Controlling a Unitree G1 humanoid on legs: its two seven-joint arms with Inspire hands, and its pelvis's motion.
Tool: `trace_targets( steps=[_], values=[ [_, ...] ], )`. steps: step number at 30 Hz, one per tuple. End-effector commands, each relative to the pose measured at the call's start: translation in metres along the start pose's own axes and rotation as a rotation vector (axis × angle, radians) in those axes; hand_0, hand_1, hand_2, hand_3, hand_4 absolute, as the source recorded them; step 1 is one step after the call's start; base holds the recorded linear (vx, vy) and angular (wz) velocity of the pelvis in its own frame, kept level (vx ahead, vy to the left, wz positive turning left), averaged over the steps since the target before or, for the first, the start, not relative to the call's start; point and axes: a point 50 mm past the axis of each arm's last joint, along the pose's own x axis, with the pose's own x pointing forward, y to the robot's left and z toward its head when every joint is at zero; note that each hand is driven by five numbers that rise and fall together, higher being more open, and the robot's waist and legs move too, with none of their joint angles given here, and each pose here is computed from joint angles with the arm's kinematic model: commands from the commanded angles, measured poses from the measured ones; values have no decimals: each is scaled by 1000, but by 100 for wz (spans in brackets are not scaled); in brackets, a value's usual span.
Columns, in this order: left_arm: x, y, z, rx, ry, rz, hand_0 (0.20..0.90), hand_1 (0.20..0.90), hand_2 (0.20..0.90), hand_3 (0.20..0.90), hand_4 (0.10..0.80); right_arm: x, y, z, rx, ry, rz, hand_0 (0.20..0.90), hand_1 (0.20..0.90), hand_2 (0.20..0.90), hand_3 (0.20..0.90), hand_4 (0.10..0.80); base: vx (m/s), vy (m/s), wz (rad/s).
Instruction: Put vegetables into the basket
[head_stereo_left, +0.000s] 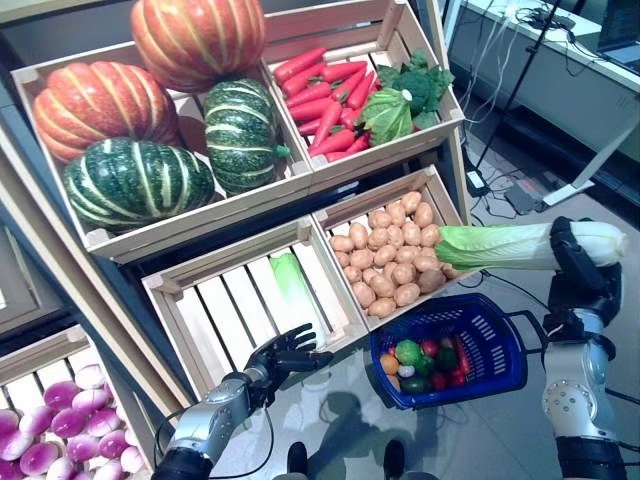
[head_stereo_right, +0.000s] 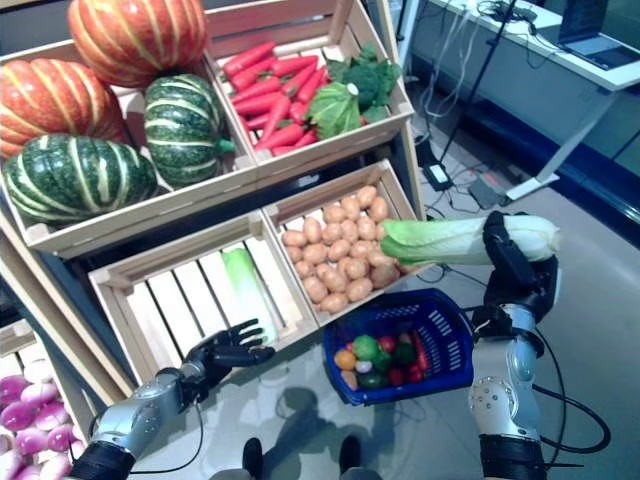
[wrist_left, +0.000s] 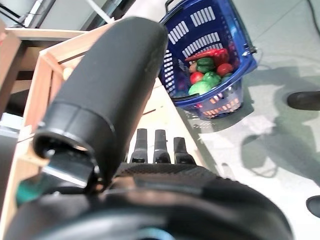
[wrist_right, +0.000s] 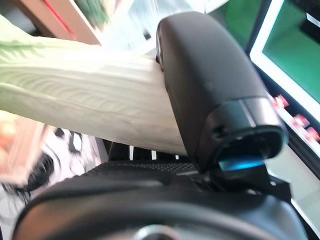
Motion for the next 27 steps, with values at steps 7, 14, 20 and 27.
trace_targets(
  steps=[7,14,20,27],
  values=[
    [-3,-18,97,34,-392,-101,900,900,900,900,800,28,21,80,167,-454,-50,300,300,300,300,400,-180,-28,-11],
    [-9,-40,131,35,-531,-189,900,900,900,900,800,33,28,72,189,-460,-79,300,300,300,300,400,-178,-35,1],
    [-16,-61,161,61,-653,-260,900,900,900,900,800,43,36,56,227,-408,-53,300,300,300,300,400,-142,-25,4],
    [-32,-85,199,115,-794,-380,900,900,900,900,800,60,61,55,207,-402,-31,300,300,300,300,400,-149,-73,9]
  ],
)
